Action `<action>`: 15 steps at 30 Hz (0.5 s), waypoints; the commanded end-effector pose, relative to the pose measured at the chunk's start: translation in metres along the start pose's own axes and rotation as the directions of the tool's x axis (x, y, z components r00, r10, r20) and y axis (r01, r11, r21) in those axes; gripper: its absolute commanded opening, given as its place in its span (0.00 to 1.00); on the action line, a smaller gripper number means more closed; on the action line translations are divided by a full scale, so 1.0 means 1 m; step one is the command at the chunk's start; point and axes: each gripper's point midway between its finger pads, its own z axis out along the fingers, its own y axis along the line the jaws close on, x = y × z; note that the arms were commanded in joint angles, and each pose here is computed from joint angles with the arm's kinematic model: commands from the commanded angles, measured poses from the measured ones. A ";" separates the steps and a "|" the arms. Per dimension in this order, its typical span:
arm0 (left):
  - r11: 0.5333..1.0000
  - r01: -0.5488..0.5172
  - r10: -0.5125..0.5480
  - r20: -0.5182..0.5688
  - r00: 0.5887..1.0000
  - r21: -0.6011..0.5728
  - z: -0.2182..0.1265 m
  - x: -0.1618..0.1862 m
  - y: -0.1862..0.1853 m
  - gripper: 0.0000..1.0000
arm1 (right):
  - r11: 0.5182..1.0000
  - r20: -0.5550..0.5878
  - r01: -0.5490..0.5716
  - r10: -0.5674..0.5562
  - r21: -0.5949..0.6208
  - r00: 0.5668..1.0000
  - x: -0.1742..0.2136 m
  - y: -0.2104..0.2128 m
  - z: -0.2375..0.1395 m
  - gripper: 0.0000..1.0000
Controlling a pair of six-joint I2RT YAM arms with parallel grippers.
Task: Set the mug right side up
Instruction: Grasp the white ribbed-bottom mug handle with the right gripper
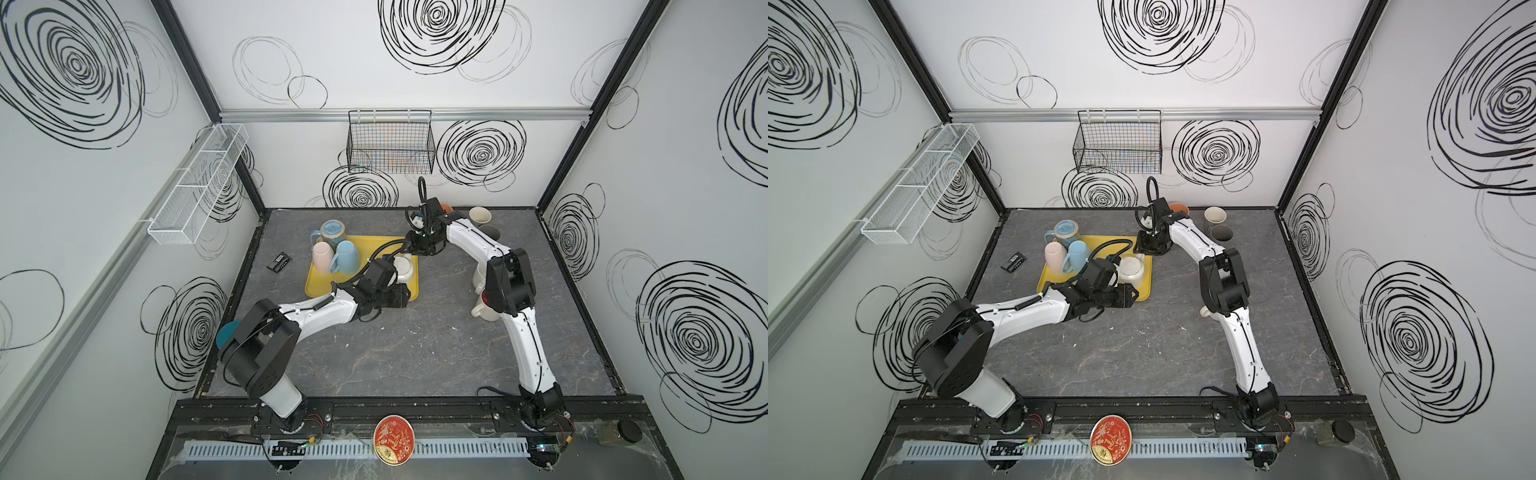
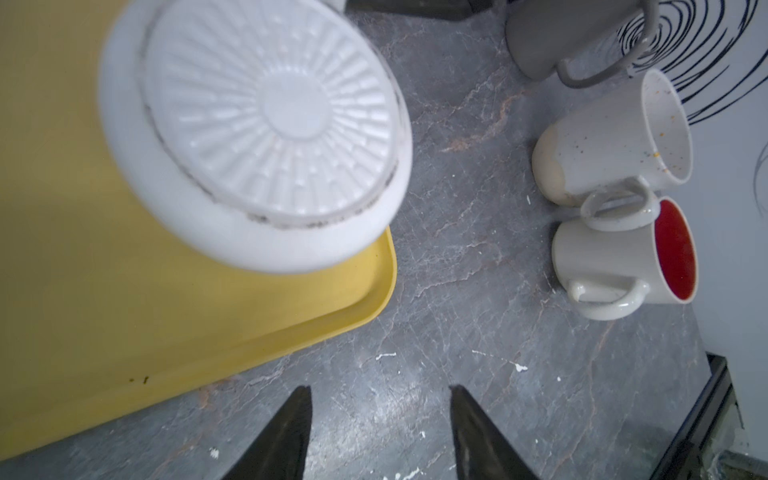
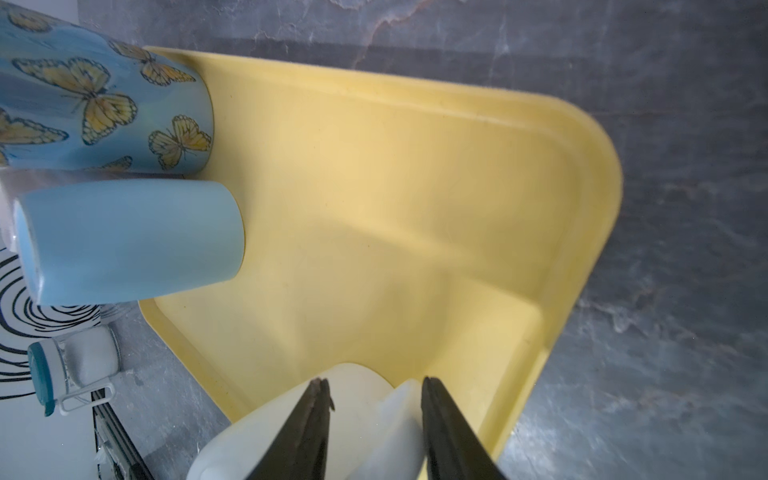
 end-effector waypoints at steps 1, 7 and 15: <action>0.997 0.069 -0.071 0.057 0.996 0.043 0.002 -0.018 0.003 0.56 | 0.999 -0.019 0.022 -0.022 0.035 1.000 0.016 0.004 -0.015 0.39; 0.988 0.142 -0.147 0.093 0.985 0.052 0.002 -0.034 0.023 0.56 | 0.997 -0.031 0.019 -0.017 0.074 0.999 0.036 0.006 -0.021 0.38; 0.979 0.196 -0.200 0.126 0.972 0.046 0.004 -0.055 0.037 0.56 | 0.994 -0.019 -0.048 0.050 0.100 0.999 0.058 0.007 -0.029 0.38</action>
